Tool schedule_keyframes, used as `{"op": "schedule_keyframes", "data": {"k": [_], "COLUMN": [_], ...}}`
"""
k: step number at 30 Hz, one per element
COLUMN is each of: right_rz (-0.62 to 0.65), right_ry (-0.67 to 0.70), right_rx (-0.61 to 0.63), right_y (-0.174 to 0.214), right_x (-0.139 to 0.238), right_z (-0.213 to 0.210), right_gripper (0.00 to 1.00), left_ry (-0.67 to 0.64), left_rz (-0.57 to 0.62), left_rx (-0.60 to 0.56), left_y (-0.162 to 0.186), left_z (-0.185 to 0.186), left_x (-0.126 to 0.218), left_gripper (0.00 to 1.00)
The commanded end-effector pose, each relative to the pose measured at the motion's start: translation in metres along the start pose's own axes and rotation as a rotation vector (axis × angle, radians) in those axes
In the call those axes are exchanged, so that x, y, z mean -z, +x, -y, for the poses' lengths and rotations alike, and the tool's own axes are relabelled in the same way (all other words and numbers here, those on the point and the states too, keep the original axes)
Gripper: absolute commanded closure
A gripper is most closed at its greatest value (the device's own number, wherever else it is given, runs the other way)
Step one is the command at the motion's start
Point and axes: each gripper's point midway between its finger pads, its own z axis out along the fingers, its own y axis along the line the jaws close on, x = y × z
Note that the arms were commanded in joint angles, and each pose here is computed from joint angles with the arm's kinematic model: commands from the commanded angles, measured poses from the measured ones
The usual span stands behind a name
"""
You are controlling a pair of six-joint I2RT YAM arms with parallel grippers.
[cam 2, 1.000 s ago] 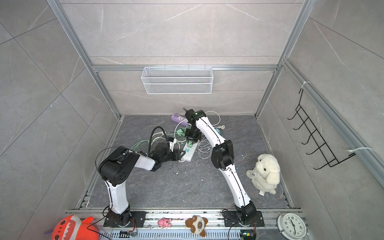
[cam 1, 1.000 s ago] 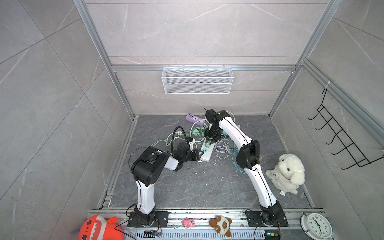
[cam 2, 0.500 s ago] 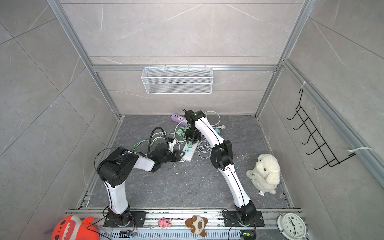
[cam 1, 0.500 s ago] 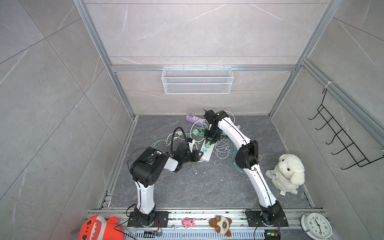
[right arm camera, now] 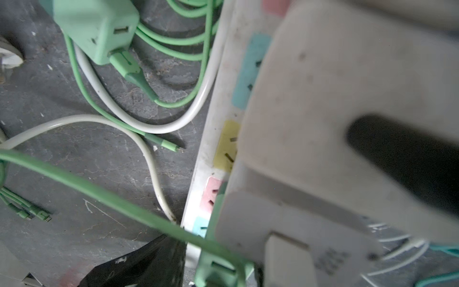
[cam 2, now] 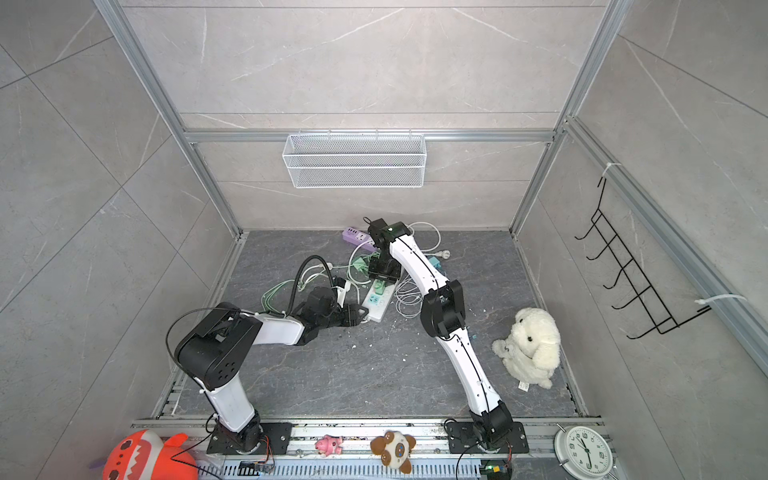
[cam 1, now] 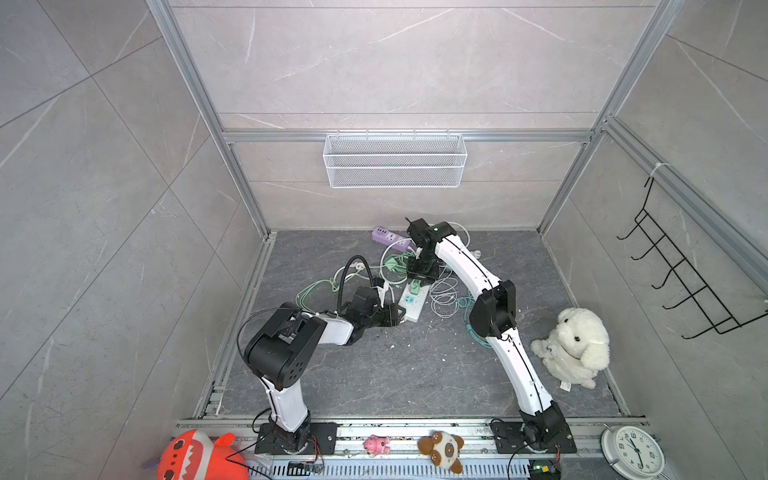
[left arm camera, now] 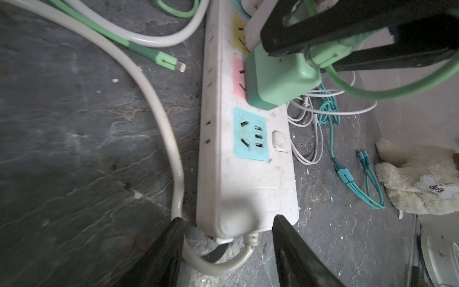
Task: Insert the plug
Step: 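Open right gripper and lift off the plugged charger while left gripper withdraws, then reach left gripper to the green charger beside the purple strip and grasp it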
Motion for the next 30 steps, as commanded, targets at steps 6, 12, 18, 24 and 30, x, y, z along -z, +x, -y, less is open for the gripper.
{"op": "schedule_keyframes", "data": {"k": [6,12,18,24,30], "right_rz": [0.078,0.111,0.185,0.311,0.495], "right_ry": [-0.091,-0.119,-0.149,-0.089,0.046], "right_rx": [0.035,0.076,0.143,0.166,0.125], "right_y": [0.013,0.029,0.044,0.047,0.040], "right_x": [0.070,0.091,0.104,0.105,0.139], "right_z": [-0.017,-0.011,-0.002,0.024,0.068], "right_gripper": [0.48,0.48,0.48,0.48,0.48], "left_ry": [-0.295,-0.369,-0.353,-0.361,-0.362], "left_rz": [0.052,0.107,0.148,0.046,-0.074], "left_rx": [-0.066,-0.032,-0.086,-0.271,-0.151], "left_y": [-0.041,-0.069,-0.107,-0.164,-0.187], "left_z": [-0.037,-0.050,-0.023,-0.003,-0.010], "left_x": [0.055,0.078,0.098,0.075,0.021], "left_gripper": [0.29,0.29,0.30,0.32,0.34]}}
